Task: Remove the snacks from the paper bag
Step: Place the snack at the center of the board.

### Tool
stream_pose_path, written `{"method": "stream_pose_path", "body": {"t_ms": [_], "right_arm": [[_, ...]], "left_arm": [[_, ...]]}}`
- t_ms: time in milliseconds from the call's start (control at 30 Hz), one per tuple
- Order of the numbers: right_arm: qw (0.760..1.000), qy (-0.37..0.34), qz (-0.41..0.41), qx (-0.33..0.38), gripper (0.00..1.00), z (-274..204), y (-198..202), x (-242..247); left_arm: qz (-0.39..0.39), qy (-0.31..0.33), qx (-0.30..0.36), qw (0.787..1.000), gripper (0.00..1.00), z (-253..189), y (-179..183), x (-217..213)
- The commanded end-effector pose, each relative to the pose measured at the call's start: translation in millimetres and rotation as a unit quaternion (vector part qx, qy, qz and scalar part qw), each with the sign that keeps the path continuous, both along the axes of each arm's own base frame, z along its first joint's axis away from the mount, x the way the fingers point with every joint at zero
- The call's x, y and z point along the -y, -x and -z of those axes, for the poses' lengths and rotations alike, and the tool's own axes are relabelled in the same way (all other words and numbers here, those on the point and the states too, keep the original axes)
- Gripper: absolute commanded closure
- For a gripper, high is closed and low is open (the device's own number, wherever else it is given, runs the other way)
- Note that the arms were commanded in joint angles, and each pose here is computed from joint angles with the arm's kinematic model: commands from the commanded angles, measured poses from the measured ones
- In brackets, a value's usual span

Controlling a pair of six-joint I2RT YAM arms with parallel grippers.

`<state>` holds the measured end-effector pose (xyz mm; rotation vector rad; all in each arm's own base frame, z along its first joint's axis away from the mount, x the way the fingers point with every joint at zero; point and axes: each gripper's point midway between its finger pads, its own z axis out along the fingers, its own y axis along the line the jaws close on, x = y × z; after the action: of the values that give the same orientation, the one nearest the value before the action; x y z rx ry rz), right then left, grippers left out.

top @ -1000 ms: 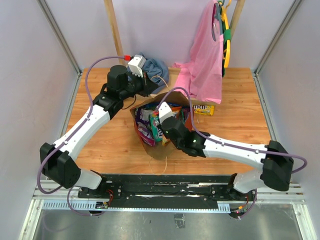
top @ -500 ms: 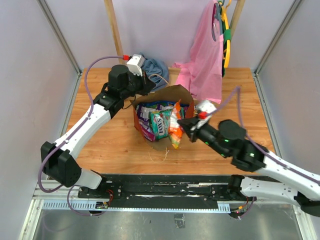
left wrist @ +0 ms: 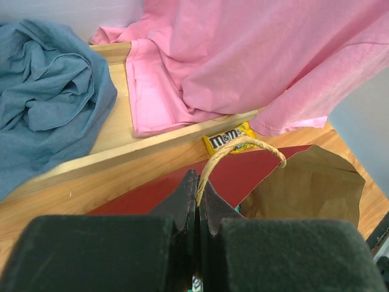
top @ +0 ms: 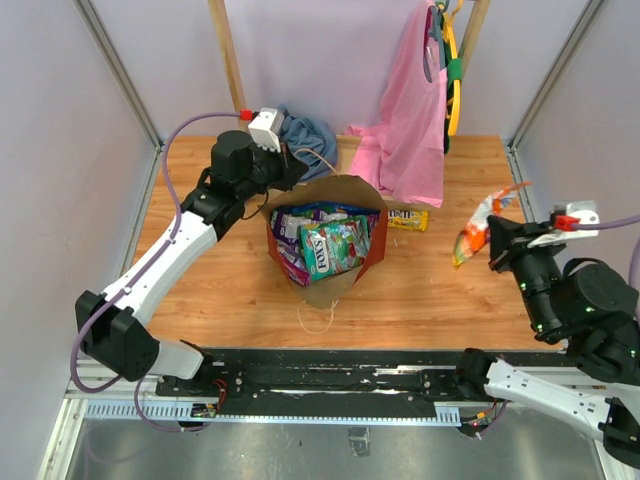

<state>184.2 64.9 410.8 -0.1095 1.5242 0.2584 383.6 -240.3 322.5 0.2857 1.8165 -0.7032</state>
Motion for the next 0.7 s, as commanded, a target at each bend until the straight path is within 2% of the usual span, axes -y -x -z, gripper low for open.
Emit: {"method": "stream_pose_path", "body": {"t_ms": [0,133,267,333,433,567,667], "right_arm": [[0.988,-0.017,0.153,0.000,0.99,-14.2,1.5,64.4],[0.992,0.009,0.128,0.012,0.99,-27.0,-9.1,41.9],[0.994,0.087,0.068,-0.026,0.99,-20.0,-31.2,-13.4],[0.993,0.099,0.053,-0.041,0.99,-17.8,-41.2,-25.6],[0.995,0.067,0.023,-0.066,0.99,-11.6,-61.8,-28.3],[0.988,-0.014,0.015,-0.151,0.99,26.3,-106.4,1.6],[0.980,-0.080,0.048,-0.178,0.99,50.4,-134.2,43.2]], "left_arm": [[0.011,0.016,0.025,0.999,0.97,-20.2,15.0,-1.1],[0.020,0.020,0.023,0.999,0.97,-20.9,19.9,0.3],[0.031,0.031,0.026,0.999,0.97,-20.5,27.7,1.5],[0.030,0.028,0.024,0.999,0.97,-19.2,29.5,0.0],[0.033,0.027,0.026,0.999,0.97,-21.7,33.6,-1.5],[0.038,0.028,0.029,0.998,0.97,-24.6,38.1,-2.0],[0.035,0.023,0.029,0.999,0.97,-22.0,39.1,-4.4]]}}
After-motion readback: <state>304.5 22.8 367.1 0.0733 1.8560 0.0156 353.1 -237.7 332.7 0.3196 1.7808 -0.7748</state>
